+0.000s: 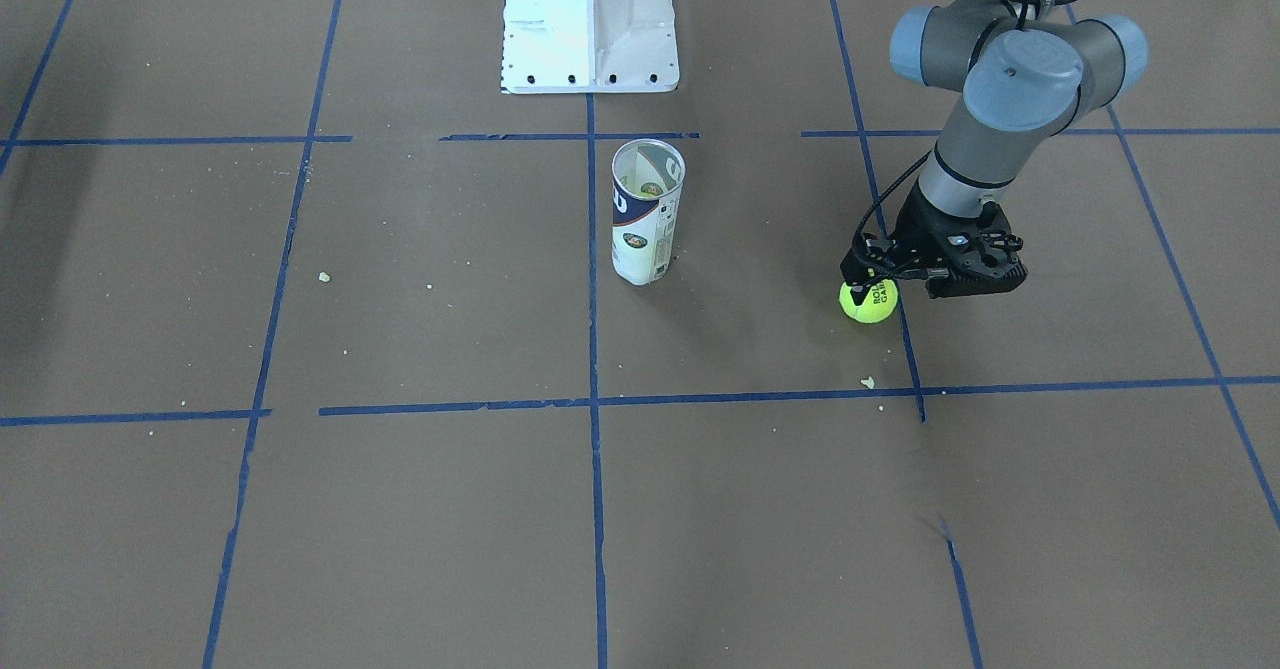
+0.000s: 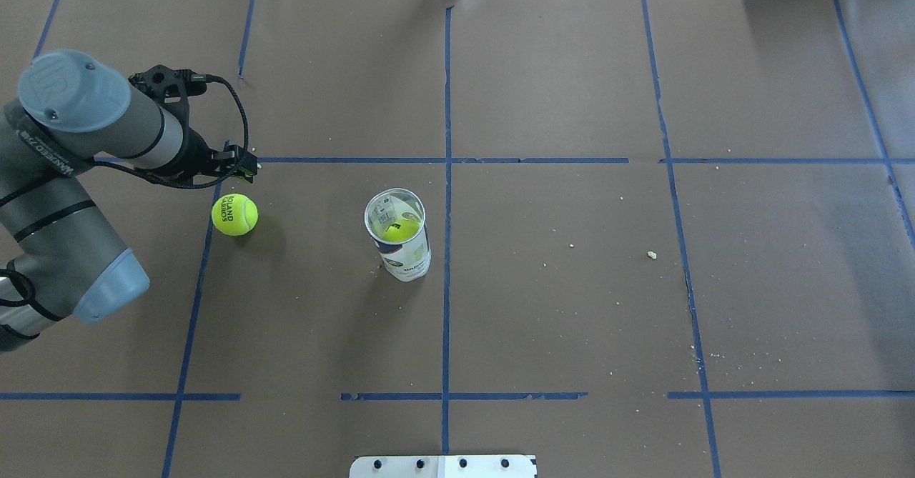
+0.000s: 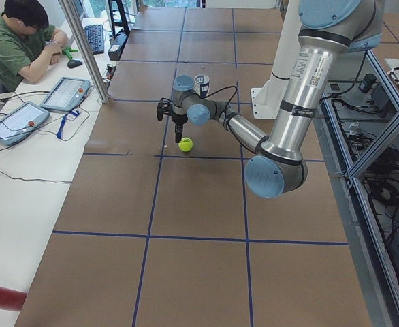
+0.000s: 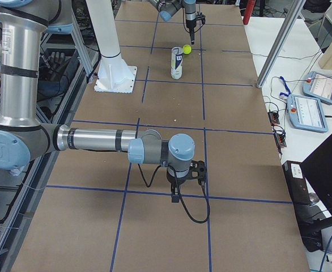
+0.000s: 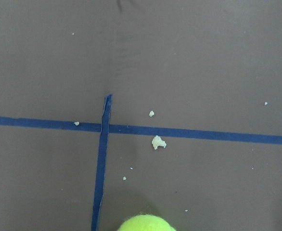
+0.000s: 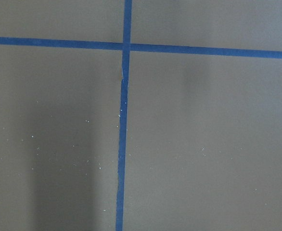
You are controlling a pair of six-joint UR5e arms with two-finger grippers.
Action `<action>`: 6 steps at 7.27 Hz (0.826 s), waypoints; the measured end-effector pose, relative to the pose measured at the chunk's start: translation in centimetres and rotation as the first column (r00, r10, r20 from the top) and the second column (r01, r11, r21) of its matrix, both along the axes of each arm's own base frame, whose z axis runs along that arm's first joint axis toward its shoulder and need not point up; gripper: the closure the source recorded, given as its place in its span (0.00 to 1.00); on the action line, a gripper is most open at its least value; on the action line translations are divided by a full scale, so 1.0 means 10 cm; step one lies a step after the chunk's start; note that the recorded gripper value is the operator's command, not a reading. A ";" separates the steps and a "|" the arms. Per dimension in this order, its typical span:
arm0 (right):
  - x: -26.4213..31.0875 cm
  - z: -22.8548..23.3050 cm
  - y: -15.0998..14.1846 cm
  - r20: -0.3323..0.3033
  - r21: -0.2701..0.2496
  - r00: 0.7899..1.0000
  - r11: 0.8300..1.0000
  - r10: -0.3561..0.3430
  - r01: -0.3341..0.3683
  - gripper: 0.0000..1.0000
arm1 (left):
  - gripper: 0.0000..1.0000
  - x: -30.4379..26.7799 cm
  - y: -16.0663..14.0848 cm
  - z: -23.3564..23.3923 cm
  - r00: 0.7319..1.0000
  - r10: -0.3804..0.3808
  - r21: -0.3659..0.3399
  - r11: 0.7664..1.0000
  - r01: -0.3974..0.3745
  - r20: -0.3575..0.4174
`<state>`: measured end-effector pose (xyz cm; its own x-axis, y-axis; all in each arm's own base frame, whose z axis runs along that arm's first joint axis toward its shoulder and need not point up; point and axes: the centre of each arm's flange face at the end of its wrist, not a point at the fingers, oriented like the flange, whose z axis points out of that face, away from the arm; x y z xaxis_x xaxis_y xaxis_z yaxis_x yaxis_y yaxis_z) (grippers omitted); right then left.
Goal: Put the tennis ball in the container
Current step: 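Move the left gripper over the loose yellow-green tennis ball, then lower the left gripper and close it around the tennis ball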
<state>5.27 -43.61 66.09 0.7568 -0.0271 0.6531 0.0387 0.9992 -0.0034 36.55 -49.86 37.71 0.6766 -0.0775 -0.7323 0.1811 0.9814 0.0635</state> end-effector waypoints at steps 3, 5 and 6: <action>0.00 0.00 0.00 0.000 0.000 1.000 1.000 0.000 0.000 0.00 | 0.00 0.14 0.05 0.10 1.000 0.001 -0.014 1.000 -0.001 0.020; 0.00 0.00 0.00 0.000 -0.001 1.000 1.000 0.000 0.000 0.00 | 0.00 0.27 0.09 0.20 0.999 0.013 -0.016 1.000 -0.012 0.035; 0.00 0.00 0.00 0.000 0.000 1.000 1.000 0.000 0.000 0.00 | 0.00 0.34 0.09 0.28 0.999 0.020 -0.011 1.000 -0.020 0.034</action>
